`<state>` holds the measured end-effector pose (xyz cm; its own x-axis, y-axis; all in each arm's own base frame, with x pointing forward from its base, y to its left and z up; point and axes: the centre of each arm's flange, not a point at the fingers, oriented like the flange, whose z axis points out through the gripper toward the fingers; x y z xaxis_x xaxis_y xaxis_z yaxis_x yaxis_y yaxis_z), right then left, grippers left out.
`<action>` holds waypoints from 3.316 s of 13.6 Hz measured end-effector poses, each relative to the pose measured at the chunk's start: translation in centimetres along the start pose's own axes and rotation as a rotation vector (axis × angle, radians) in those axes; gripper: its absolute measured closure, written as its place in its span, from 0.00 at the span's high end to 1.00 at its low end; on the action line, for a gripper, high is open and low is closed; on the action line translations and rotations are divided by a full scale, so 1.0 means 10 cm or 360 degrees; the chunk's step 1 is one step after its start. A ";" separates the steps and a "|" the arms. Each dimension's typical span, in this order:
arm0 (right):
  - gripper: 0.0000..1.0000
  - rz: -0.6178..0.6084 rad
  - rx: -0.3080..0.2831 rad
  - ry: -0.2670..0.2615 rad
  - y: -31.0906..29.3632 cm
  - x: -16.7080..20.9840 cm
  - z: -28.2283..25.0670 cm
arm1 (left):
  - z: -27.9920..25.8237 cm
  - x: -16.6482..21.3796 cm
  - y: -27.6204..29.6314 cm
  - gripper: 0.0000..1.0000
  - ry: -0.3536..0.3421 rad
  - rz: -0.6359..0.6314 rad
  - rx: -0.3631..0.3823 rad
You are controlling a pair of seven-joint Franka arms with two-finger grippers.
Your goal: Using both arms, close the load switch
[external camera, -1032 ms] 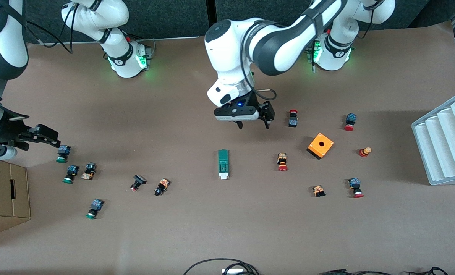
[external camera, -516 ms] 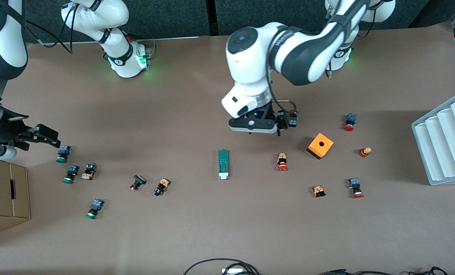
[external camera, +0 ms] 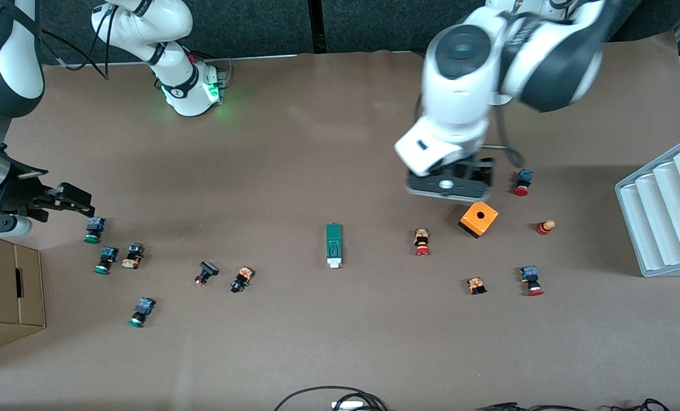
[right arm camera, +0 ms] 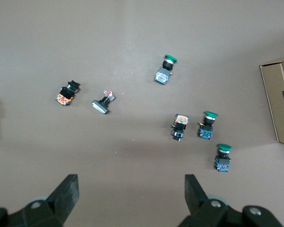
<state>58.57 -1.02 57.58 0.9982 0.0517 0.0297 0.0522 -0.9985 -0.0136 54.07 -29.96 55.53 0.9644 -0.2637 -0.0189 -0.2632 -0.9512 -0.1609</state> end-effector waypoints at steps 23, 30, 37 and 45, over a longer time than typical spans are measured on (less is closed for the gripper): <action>1.00 -0.0056 0.0002 0.0017 -0.21 0.01 -0.06 | 0.15 -0.75 -2.45 1.00 -0.0121 -0.0237 -0.0107; 1.00 -0.0055 0.0002 0.0017 -0.21 0.01 -0.06 | 0.29 -0.82 -2.52 1.00 -0.0138 -0.0262 -0.0111; 1.00 -0.0055 0.0001 0.0017 -0.21 0.01 -0.06 | 0.22 -0.85 -2.52 1.00 -0.0119 -0.0263 -0.0107; 1.00 -0.0055 0.0001 0.0017 -0.21 0.01 -0.06 | 0.23 -0.85 -2.46 1.00 -0.0127 -0.0317 -0.0104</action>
<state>58.54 1.03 58.17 0.9955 0.0861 0.0406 0.0867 -0.9961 -0.0131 52.44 -3.95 57.43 0.9957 -0.0588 -0.0717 -0.0661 -0.9923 -0.1048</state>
